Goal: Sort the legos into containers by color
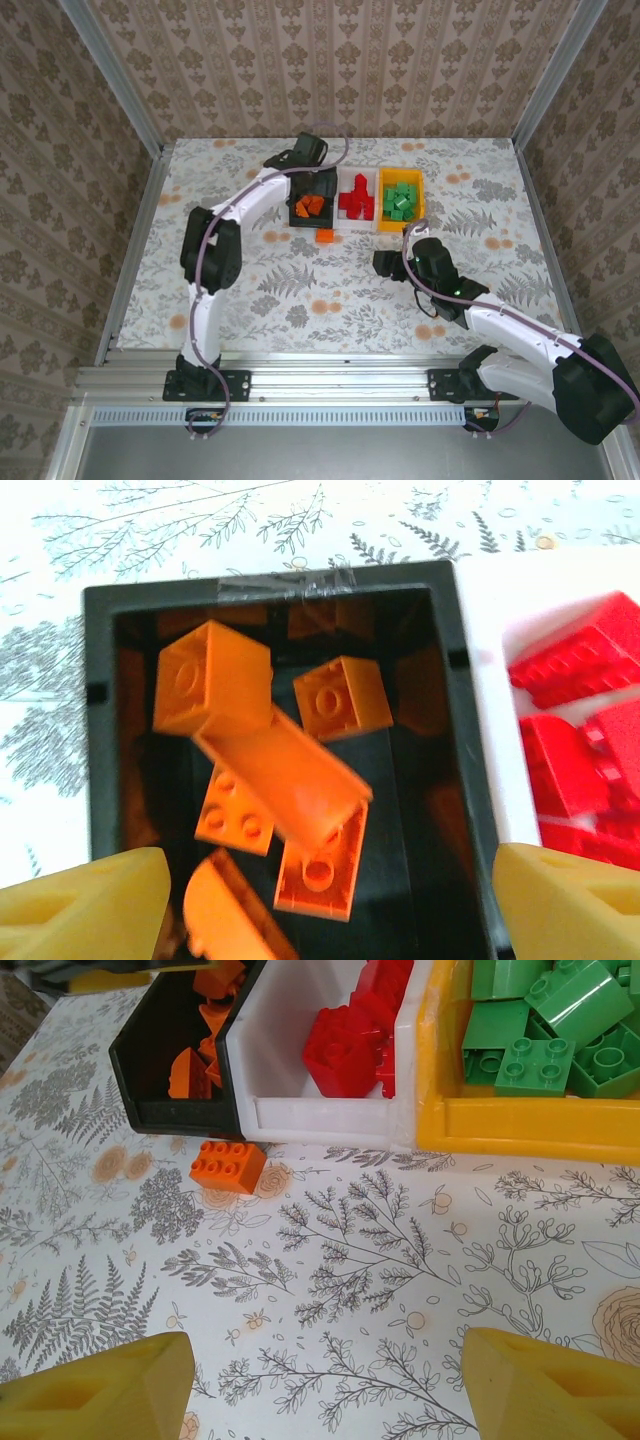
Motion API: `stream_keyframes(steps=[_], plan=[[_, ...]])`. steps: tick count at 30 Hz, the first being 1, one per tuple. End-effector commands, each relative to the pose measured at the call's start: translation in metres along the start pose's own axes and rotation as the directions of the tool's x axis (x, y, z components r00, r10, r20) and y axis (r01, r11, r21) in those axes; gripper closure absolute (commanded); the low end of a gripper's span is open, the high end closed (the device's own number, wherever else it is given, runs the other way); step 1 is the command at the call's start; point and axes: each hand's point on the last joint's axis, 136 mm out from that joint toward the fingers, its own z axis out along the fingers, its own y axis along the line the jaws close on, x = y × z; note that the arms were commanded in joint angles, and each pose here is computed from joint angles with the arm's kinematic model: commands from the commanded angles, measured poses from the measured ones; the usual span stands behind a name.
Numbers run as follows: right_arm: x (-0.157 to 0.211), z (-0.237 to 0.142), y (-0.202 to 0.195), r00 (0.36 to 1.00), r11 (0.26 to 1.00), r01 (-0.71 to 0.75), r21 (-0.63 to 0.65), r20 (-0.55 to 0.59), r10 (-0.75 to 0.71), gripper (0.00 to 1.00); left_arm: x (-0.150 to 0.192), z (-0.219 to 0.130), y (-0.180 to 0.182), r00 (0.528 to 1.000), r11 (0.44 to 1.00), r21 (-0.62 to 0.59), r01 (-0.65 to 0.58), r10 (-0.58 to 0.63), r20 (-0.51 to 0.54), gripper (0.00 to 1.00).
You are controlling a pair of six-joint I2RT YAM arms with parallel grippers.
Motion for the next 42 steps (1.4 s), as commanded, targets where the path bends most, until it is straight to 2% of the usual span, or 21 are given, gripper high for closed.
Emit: stream_keyframes(steps=[1,8,13,18,23,31,42], plan=[[-0.003,-0.003,0.0,1.0,1.0,0.014,0.013,0.01,-0.014,0.28,-0.001,-0.049,-0.013,0.998,1.0,0.024,-0.005,0.003,0.069,0.16],[-0.001,-0.001,0.001,1.0,1.0,0.018,0.012,0.004,-0.018,0.27,0.089,-0.057,-0.031,0.999,1.0,0.003,-0.002,0.002,-0.039,0.15],[-0.001,0.0,0.001,1.0,1.0,0.022,0.013,0.001,-0.022,0.27,0.123,-0.043,-0.038,0.997,0.999,-0.034,-0.022,0.02,-0.079,0.11],[-0.001,-0.001,0.001,1.0,1.0,0.026,0.016,0.004,-0.026,0.27,0.13,-0.022,-0.037,0.995,0.998,-0.055,-0.035,0.03,-0.095,0.1],[-0.001,-0.002,0.001,1.0,0.999,0.027,0.019,0.005,-0.028,0.27,0.134,-0.003,-0.041,0.995,0.999,-0.026,-0.031,0.028,-0.1,0.12],[0.0,-0.002,0.001,1.0,0.999,0.029,0.02,0.003,-0.029,0.27,0.142,0.021,-0.035,0.995,0.999,-0.05,0.01,-0.015,-0.101,0.22],[0.0,-0.001,0.001,1.0,0.999,0.03,0.02,0.003,-0.03,0.27,0.145,0.033,-0.032,0.996,0.997,-0.071,-0.012,0.006,-0.091,0.38]])
